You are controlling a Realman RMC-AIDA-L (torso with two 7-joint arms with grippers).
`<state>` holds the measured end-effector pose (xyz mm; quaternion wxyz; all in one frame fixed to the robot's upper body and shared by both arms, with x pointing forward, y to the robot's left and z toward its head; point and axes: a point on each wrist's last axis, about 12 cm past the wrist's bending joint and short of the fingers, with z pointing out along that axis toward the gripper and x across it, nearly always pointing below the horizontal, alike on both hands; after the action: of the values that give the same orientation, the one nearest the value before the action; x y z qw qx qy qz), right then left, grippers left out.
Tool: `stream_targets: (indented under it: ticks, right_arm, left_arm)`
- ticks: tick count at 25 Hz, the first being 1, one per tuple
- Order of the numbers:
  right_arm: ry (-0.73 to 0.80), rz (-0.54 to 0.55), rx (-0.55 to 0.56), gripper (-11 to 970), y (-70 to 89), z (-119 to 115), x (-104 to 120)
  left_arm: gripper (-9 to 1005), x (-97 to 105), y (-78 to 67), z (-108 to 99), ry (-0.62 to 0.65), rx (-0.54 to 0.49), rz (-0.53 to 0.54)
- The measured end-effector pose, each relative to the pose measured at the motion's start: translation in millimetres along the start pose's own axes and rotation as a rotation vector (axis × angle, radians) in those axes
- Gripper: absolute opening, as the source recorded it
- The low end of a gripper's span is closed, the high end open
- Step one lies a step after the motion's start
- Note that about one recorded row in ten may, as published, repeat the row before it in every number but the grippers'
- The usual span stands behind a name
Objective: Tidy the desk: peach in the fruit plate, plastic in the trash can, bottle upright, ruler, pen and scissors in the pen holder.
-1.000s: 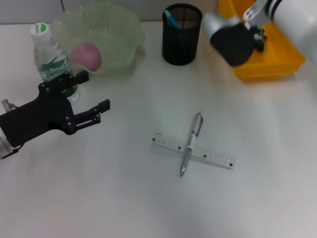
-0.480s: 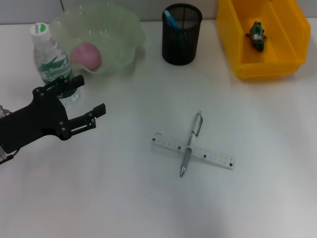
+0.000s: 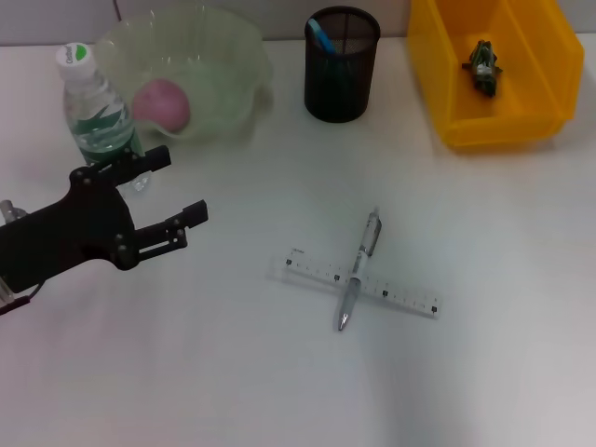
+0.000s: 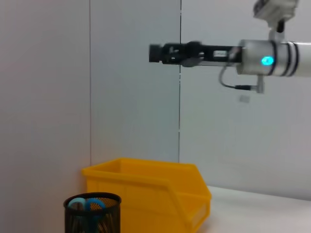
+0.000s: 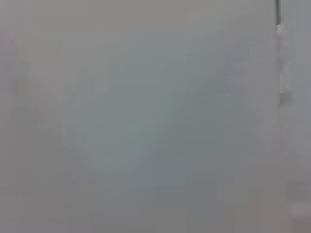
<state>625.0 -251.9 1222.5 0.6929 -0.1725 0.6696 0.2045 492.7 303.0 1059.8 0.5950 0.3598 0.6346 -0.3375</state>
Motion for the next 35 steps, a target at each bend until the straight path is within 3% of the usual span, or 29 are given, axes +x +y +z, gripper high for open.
stream_targets:
  ticks: [8, 12, 13, 19, 22, 27, 30, 31, 32, 33, 35]
  right_arm:
    - [0.024, 0.4, -0.533, 624, 19.1, -57, 30]
    - [0.108, 0.455, -0.631, 628, 14.3, -69, 41]
    - [0.196, 0.463, -0.675, 629, 9.4, -73, 46]
    - [0.407, 0.373, -0.743, 634, 7.5, -68, 48]
    - [0.656, 0.212, -0.775, 636, 18.3, -44, 39]
    - [0.777, 0.122, -0.768, 776, 30.0, -26, 32]
    - [0.894, 0.047, -0.776, 834, 48.7, -7, 31]
    - [0.965, -0.009, -0.785, 837, 64.4, 6, 33]
    - [0.965, -0.009, -0.785, 837, 64.4, 6, 33]
    - [1.024, -0.067, -0.797, 837, 79.9, 16, 36]
    - [1.053, -0.097, -0.797, 837, 87.3, 21, 37]
  left_arm:
    - [834, -4, 0.6, -1, 0.016, 0.051, -0.009]
    - [834, -7, -5.1, 1, -0.002, 0.108, -0.017]
    - [834, -8, -7.1, 2, -0.005, 0.127, -0.02]
    - [834, -9, -6.3, 1, 0.012, 0.147, -0.074]
    - [835, -7, -5.3, -2, 0.04, 0.146, -0.091]
    - [835, -8, -2.3, -4, 0.074, 0.154, -0.109]
    - [835, -8, 0.4, -9, 0.102, 0.158, -0.12]
    - [835, -8, 1.1, -11, 0.108, 0.157, -0.12]
    - [835, -8, 1.1, -11, 0.108, 0.157, -0.12]
    - [834, -8, 2.3, -14, 0.12, 0.156, -0.118]
    - [834, -7, 3.1, -18, 0.138, 0.159, -0.117]
